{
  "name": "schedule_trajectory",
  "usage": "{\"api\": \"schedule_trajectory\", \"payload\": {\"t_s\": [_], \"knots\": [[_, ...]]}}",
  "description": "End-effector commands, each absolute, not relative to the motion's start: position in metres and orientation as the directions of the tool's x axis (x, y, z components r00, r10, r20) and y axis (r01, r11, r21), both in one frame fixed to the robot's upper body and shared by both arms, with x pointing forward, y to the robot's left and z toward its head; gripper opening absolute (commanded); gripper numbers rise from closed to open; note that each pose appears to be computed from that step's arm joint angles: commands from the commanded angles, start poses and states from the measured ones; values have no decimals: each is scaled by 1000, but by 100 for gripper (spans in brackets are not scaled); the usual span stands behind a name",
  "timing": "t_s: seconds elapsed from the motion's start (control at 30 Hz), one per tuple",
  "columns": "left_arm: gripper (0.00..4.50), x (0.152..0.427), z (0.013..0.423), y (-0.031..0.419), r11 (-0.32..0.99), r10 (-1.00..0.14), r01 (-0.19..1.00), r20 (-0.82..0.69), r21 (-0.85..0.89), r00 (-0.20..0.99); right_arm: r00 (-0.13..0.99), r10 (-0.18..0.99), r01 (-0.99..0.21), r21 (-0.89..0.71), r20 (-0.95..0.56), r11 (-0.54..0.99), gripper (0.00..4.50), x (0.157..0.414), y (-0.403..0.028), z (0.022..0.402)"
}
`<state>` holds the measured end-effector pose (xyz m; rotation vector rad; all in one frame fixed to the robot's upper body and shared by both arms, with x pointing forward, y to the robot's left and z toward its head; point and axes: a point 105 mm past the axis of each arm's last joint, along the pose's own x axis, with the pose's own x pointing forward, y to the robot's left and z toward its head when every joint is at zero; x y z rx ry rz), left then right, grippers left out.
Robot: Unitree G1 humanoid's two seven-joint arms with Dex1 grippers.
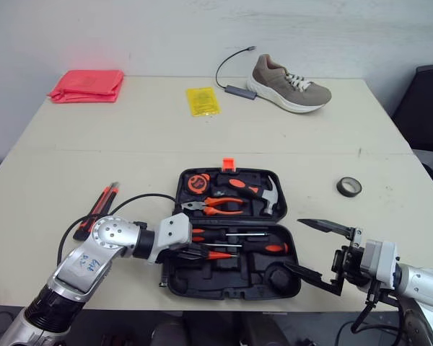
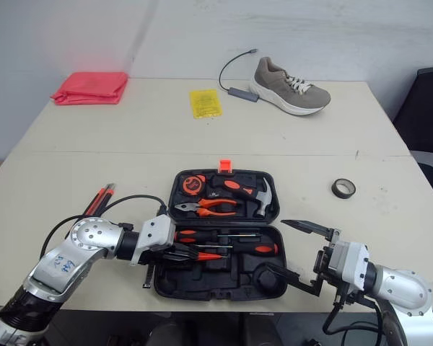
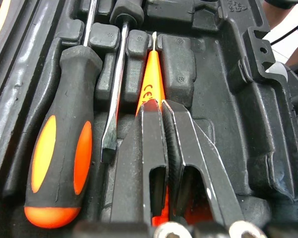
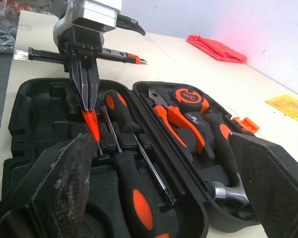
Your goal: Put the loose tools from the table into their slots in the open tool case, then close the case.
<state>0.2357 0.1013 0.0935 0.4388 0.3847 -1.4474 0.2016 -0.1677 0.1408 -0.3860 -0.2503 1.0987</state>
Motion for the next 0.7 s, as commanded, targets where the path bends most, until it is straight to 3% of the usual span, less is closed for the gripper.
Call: {"api": "schedule_trajectory", "payload": {"t_s": [0.03,0.23,0.47,0.63,0.7], "knots": [[6,226,70,110,89,-825,995,-563,-55,43,425,905,-812,-431,27,394,450,200,-164,145],[6,226,72,110,88,-845,993,-534,-81,32,426,904,-812,-430,25,395,450,200,-164,145],[6,228,130,104,53,-977,995,-201,89,70,469,883,-787,-447,15,425,450,197,-180,155],[6,240,153,156,247,-951,957,-151,153,270,583,811,-729,-471,-47,497,450,188,-224,164],[60,250,160,192,390,-893,900,-159,195,422,649,757,-686,-488,-77,539,450,184,-251,167]]}}
